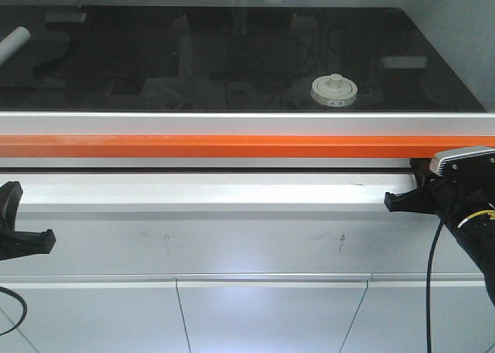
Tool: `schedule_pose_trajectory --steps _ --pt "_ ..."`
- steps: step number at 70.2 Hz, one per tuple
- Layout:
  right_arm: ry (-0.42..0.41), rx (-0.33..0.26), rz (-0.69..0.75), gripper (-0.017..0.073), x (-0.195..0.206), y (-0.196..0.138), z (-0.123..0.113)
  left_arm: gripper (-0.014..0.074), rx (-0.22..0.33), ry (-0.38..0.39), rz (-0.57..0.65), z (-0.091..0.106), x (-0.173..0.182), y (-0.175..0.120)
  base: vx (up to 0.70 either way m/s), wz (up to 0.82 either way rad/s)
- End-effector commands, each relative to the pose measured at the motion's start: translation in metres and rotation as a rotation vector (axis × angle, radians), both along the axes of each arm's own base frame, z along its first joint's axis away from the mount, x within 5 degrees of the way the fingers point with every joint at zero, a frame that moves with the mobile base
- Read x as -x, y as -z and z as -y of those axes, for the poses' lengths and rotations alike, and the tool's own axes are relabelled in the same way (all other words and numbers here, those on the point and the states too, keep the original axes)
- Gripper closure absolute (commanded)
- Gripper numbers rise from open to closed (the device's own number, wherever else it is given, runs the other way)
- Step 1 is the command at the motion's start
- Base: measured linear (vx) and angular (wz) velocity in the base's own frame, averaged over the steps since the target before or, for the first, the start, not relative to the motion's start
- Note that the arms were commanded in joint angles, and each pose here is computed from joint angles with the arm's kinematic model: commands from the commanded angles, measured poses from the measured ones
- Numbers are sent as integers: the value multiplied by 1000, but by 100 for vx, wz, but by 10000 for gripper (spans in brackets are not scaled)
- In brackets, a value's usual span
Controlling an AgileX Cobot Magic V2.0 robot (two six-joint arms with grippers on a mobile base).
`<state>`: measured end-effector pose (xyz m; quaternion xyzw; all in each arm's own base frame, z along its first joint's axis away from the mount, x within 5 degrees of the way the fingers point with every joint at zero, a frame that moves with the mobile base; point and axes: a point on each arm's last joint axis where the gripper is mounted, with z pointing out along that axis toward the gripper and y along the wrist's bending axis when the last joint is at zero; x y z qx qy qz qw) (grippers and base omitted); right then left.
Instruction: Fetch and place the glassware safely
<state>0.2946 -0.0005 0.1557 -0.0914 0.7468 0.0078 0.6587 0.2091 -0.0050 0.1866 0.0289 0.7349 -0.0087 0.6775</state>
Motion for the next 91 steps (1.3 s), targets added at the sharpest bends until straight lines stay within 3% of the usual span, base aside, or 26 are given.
schedule_pose_trajectory --steps 1,28,44,62,91 --pt "-8 -7 178 560 -5 -28 0 601 -3 -9 107 0 -14 -9 0 0" --pt "-7 -6 168 560 -5 -27 0 601 -9 -2 60 0 -61 -2 0 0" --pt "-6 -5 158 560 -4 -25 0 601 -10 -3 7 0 -70 12 0 0" --pt "-7 -5 158 560 -4 -25 0 601 2 -27 47 -2 -79 16 0 0" --pt "-7 -4 157 560 -4 -25 0 601 -3 -17 124 -1 -103 -6 0 0"
